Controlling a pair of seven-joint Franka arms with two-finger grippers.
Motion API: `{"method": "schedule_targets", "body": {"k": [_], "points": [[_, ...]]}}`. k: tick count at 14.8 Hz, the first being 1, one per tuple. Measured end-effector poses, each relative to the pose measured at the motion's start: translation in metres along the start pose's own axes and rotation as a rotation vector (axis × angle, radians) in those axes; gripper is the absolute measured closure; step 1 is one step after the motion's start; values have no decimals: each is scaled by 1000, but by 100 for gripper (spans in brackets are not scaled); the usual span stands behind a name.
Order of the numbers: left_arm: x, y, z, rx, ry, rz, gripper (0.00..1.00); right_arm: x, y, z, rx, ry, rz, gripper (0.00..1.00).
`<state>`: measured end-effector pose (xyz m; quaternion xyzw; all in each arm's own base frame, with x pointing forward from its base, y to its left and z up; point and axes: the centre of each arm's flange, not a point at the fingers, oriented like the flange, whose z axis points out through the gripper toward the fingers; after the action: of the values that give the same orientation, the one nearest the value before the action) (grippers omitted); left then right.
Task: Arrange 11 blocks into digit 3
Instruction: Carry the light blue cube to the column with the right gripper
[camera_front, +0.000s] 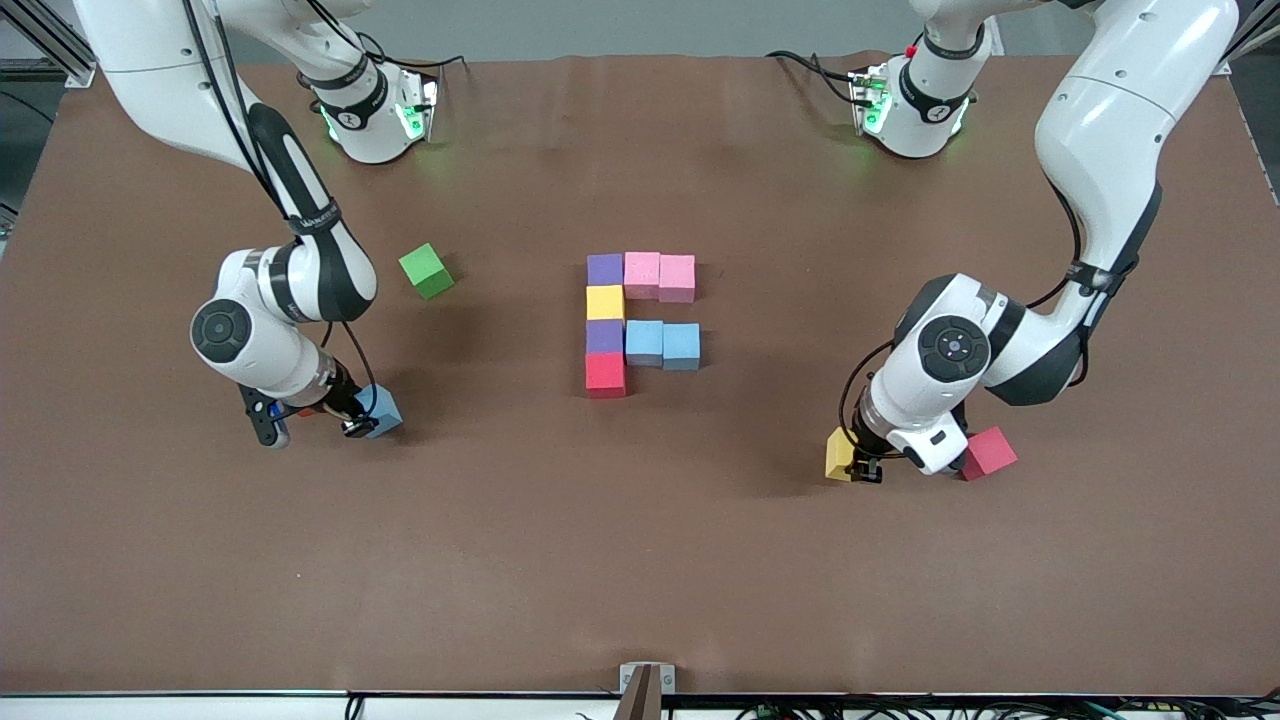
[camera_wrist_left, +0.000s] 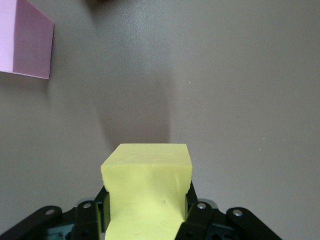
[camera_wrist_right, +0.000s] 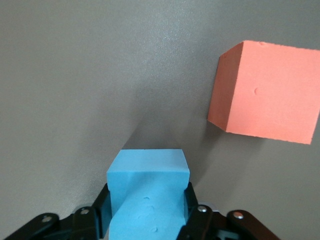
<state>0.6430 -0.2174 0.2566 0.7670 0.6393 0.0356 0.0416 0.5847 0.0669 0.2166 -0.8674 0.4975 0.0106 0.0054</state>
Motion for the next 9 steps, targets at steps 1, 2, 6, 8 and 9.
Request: {"method": "schedule_targets", "body": {"k": [1, 2, 6, 8, 9], "points": [[0, 0, 1, 1, -1, 0, 43, -3, -1, 0, 0, 0, -8, 42], [-1, 0, 1, 2, -1, 1, 43, -8, -4, -1, 2, 0, -22, 44], [-2, -1, 1, 2, -1, 3, 43, -51, -25, -4, 10, 2, -183, 47], [-3, -1, 1, 2, -1, 4, 43, -75, -40, -12, 15, 2, -311, 47], [-3, -1, 1, 2, -1, 4, 43, -87, -49, -19, 20, 3, -385, 47]]}}
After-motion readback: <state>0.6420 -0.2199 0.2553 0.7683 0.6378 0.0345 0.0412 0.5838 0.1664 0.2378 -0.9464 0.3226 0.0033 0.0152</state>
